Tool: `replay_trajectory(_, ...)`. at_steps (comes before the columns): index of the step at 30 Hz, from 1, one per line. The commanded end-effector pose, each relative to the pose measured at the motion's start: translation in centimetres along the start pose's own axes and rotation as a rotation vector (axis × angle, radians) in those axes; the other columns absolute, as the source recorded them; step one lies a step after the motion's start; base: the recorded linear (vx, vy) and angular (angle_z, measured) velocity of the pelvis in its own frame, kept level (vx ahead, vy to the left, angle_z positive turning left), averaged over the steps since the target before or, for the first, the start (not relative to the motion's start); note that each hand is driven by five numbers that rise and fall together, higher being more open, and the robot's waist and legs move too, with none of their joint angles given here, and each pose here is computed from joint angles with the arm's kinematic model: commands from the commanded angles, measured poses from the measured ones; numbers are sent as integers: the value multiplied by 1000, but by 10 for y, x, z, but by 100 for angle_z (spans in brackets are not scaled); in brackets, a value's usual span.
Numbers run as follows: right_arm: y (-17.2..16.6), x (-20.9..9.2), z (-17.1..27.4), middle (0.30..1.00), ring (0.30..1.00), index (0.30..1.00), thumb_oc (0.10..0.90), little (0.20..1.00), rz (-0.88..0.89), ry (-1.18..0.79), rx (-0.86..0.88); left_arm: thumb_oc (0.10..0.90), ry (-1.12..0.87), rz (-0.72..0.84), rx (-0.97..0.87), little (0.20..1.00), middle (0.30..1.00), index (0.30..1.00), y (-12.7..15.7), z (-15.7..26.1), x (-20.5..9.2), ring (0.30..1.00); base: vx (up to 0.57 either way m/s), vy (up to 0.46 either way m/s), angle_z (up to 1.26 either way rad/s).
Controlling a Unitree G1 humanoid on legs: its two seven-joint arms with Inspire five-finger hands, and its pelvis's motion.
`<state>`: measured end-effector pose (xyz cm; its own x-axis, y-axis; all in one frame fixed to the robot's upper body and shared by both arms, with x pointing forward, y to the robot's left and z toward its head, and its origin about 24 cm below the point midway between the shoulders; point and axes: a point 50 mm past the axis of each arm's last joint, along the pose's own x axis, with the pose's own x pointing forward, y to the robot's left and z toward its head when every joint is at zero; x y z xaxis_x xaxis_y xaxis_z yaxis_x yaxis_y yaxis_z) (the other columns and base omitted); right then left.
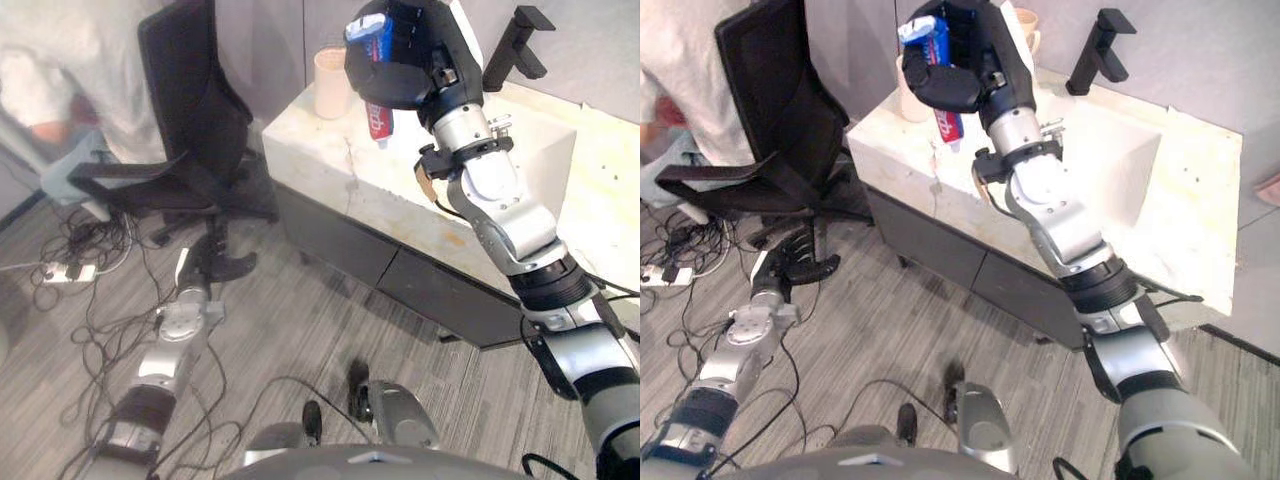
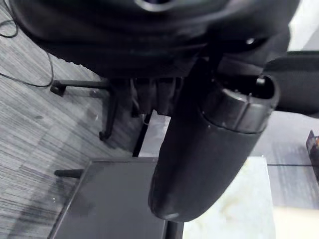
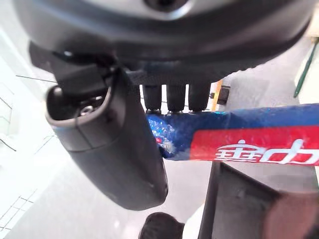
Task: Organize the bathroom.
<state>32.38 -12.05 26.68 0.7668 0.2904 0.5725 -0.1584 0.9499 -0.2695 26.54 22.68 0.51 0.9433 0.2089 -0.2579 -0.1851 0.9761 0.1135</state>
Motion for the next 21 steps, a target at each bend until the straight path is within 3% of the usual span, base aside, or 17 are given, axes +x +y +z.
replay_trajectory(1, -38, 24, 59, 300, 300, 300, 400, 300, -203, -337, 34, 800, -147, -76, 56, 900, 900, 900, -16, 18, -2, 900, 175, 12, 38)
replay_trajectory(6, -31, 22, 58, 300, 300, 300, 400, 300, -279, -416, 38, 800, -162, -122, -16, 900, 900, 900, -44, 33, 6, 900, 259, 28, 22)
replay_trajectory(13, 7, 26, 56, 300, 300, 300, 400, 300, -311, -455, 77, 800, -172, -137, -3, 900, 900, 900, -56, 43, 9, 900, 252, 61, -28)
replay_trajectory(21, 0, 19, 56, 300, 300, 300, 400, 300, -284, -446, 21, 800, -187, -176, 28, 900, 900, 900, -63, 34, 1, 900, 160, 136, -12)
